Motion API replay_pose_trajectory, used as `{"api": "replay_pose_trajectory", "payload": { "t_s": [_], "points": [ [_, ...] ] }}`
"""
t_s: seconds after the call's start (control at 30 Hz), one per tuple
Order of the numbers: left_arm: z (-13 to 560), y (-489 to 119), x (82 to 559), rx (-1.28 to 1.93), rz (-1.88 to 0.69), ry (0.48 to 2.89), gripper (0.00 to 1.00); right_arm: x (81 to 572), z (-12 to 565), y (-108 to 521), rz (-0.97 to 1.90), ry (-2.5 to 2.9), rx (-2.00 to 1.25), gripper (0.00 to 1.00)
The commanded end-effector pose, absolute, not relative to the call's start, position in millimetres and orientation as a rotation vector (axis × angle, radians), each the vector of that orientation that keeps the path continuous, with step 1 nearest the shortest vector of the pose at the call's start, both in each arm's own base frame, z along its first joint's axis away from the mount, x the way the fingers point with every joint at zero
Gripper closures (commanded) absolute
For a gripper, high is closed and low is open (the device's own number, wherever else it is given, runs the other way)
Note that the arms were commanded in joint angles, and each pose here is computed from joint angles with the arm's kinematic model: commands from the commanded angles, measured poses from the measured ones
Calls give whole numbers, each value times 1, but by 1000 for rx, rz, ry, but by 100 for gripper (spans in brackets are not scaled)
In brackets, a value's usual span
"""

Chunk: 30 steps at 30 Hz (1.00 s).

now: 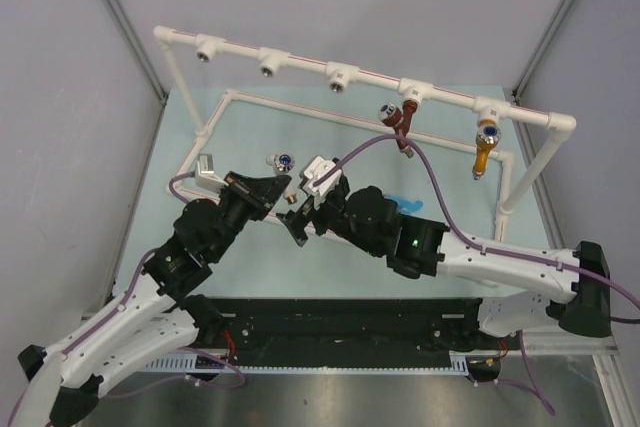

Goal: Install the water faucets

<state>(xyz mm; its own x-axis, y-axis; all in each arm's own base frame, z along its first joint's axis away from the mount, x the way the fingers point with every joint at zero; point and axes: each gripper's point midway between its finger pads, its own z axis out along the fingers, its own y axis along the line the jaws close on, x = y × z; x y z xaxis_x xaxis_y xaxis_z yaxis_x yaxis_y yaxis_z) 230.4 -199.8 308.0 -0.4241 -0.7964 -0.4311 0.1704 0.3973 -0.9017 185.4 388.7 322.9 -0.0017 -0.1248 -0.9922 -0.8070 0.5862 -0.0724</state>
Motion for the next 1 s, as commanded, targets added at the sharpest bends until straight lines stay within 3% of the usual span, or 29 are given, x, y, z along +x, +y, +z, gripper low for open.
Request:
{"api": "replay_pose_trajectory", "payload": {
  "t_s": [0.0, 0.3, 0.63, 0.77, 0.97],
  "points": [
    [320, -198, 231, -600, -1254, 1608, 100, 204, 339, 396, 717, 1493, -681, 5],
    [322, -200, 234, -588, -1249, 1606, 100, 223, 326, 407, 757, 1519, -658, 32],
    [325, -204, 236, -578, -1266, 1590, 100, 228, 310, 411, 778, 1563, -689, 37],
    [324, -207, 236, -566, -1270, 1601, 100, 226, 309, 411, 792, 1563, -705, 46],
    [321, -195, 237, -584, -1209, 1584, 100, 224, 304, 405, 769, 1591, -731, 48]
  ]
}}
